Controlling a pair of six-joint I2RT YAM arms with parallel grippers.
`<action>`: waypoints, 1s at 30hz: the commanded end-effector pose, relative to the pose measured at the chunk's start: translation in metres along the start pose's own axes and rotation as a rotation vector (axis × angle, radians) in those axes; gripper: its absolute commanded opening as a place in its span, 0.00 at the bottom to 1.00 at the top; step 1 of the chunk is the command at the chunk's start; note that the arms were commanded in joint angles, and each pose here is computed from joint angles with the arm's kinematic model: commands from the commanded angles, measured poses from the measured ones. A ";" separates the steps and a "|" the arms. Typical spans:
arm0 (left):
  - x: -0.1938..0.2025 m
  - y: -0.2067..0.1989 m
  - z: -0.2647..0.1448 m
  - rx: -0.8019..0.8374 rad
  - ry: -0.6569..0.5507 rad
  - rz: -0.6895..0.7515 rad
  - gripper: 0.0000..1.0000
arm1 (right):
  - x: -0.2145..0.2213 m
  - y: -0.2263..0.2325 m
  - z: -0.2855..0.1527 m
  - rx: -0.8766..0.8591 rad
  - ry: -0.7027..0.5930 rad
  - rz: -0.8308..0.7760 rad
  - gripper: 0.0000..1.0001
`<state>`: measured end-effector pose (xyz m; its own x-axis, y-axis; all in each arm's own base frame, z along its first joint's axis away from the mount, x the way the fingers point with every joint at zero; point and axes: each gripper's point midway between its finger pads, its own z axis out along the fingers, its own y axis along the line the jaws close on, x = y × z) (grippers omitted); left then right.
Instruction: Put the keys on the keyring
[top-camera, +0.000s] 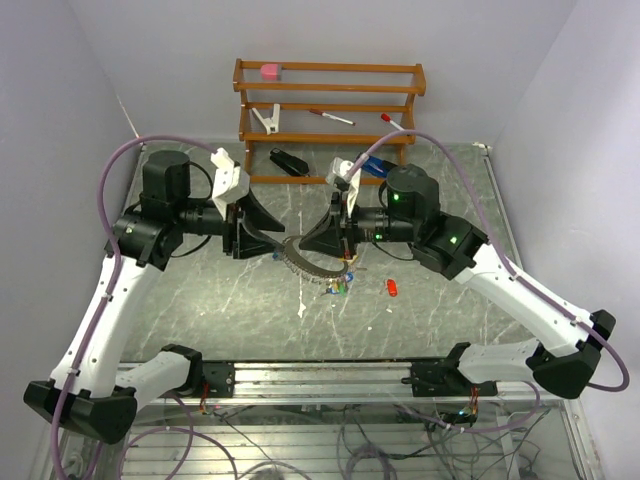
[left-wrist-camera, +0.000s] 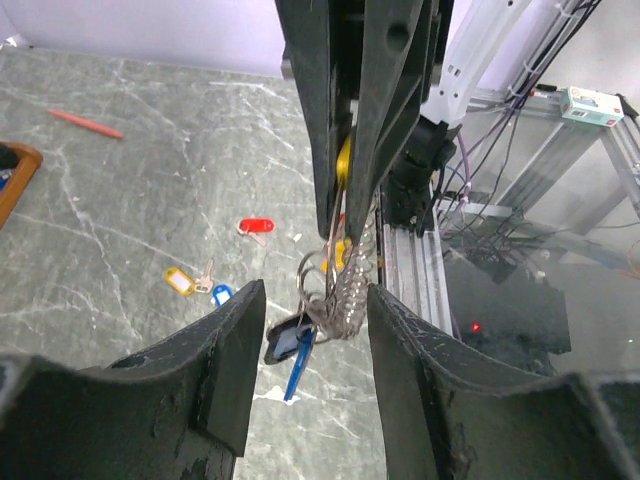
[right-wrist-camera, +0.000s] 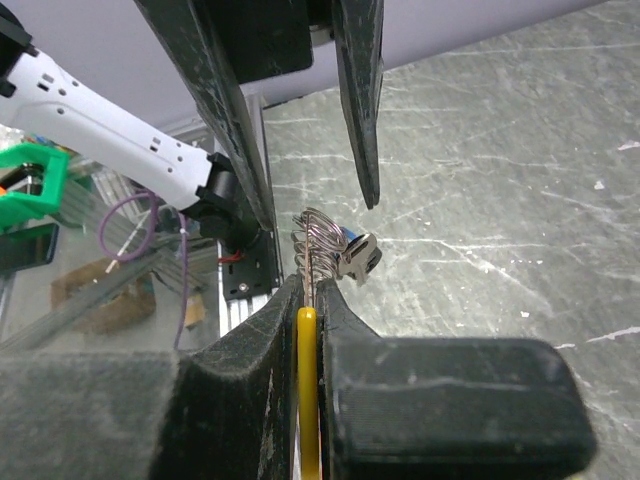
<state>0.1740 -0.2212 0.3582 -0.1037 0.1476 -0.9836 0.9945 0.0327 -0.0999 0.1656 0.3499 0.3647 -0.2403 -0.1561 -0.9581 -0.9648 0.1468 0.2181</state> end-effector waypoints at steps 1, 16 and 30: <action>-0.026 -0.016 -0.001 0.053 -0.069 0.015 0.56 | -0.002 -0.002 0.000 0.055 -0.015 -0.070 0.00; -0.007 -0.010 0.002 0.031 -0.055 -0.038 0.60 | -0.010 0.004 0.005 0.062 -0.042 -0.091 0.00; 0.020 -0.007 0.003 0.021 0.015 -0.056 0.61 | -0.016 0.014 0.011 0.060 -0.053 -0.119 0.00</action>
<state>0.1721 -0.2220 0.3422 -0.1697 0.1401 -0.9755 0.9853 0.0451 -0.1650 0.1528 0.3638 0.3504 -0.1851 -0.1987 -0.9624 -0.9720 0.1816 0.1495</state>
